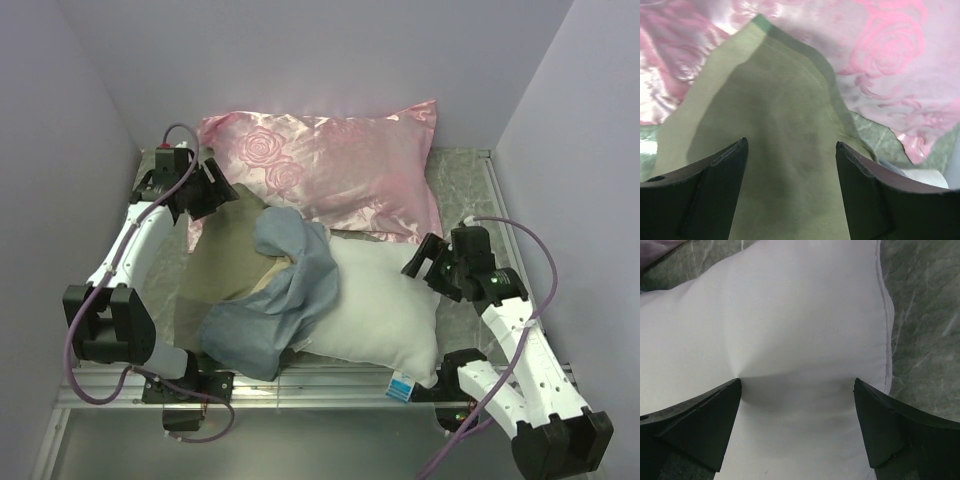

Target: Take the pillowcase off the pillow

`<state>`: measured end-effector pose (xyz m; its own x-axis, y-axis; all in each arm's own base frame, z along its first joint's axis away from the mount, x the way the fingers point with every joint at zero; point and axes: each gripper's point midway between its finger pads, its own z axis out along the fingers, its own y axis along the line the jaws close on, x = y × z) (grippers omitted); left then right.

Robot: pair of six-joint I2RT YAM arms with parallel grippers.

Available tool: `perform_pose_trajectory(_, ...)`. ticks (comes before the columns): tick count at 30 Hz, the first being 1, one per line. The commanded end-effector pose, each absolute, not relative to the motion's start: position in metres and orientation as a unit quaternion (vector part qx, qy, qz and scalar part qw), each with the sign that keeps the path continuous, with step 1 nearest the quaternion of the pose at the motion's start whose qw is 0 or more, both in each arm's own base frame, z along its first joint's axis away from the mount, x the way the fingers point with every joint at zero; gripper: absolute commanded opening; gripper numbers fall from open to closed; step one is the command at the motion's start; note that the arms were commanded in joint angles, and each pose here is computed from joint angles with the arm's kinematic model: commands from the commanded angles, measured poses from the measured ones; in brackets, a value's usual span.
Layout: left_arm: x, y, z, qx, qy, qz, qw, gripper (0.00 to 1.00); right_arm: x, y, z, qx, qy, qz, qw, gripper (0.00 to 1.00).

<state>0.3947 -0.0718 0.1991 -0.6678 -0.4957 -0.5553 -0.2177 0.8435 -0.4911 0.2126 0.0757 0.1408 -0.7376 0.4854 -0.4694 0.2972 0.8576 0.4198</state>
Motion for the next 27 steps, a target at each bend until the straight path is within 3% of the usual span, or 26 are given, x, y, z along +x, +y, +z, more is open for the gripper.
perform_pose_trajectory(1, 0.408, -0.085, 0.219, -0.16, 0.883, -0.234, 0.373, 0.75, 0.202, 0.069, 0.134, 0.2, 0.928, 0.149, 0.275, 0.99)
perform_pose_trajectory(4, 0.408, -0.084, 0.21, -0.164, 0.888, -0.23, 0.364, 0.69, 0.202, 0.073, 0.13, 0.204, 0.93, 0.159, 0.26, 1.0)
perform_pose_trajectory(10, 0.401, -0.085, 0.202, -0.166, 0.895, -0.226, 0.347, 0.21, 0.205, 0.079, 0.126, 0.182, 0.936, 0.169, 0.248, 1.0)
perform_pose_trajectory(11, 0.399, -0.085, 0.203, -0.167, 0.894, -0.227, 0.349, 0.08, 0.207, 0.08, 0.129, 0.179, 0.934, 0.173, 0.255, 1.0)
perform_pose_trajectory(14, 0.395, -0.084, 0.208, -0.167, 0.891, -0.228, 0.354, 0.01, 0.215, 0.084, 0.136, 0.173, 0.93, 0.185, 0.267, 1.0)
perform_pose_trajectory(17, 0.392, -0.082, 0.215, -0.171, 0.889, -0.223, 0.361, 0.0, 0.218, 0.091, 0.126, 0.177, 0.929, 0.202, 0.255, 0.79)
perform_pose_trajectory(18, 0.391, -0.08, 0.217, -0.172, 0.889, -0.218, 0.364, 0.0, 0.219, 0.093, 0.126, 0.178, 0.929, 0.205, 0.252, 0.43)
perform_pose_trajectory(19, 0.388, -0.076, 0.222, -0.179, 0.887, -0.209, 0.37, 0.0, 0.221, 0.092, 0.124, 0.186, 0.929, 0.203, 0.248, 0.21)
perform_pose_trajectory(20, 0.388, -0.072, 0.228, -0.183, 0.885, -0.202, 0.377, 0.0, 0.226, 0.093, 0.13, 0.188, 0.926, 0.205, 0.257, 0.07)
perform_pose_trajectory(21, 0.388, -0.068, 0.231, -0.189, 0.884, -0.192, 0.382, 0.0, 0.23, 0.092, 0.134, 0.19, 0.923, 0.205, 0.263, 0.0)
perform_pose_trajectory(27, 0.384, -0.031, 0.237, -0.234, 0.878, -0.135, 0.395, 0.0, 0.257, 0.062, 0.19, 0.223, 0.908, 0.141, 0.326, 0.0)
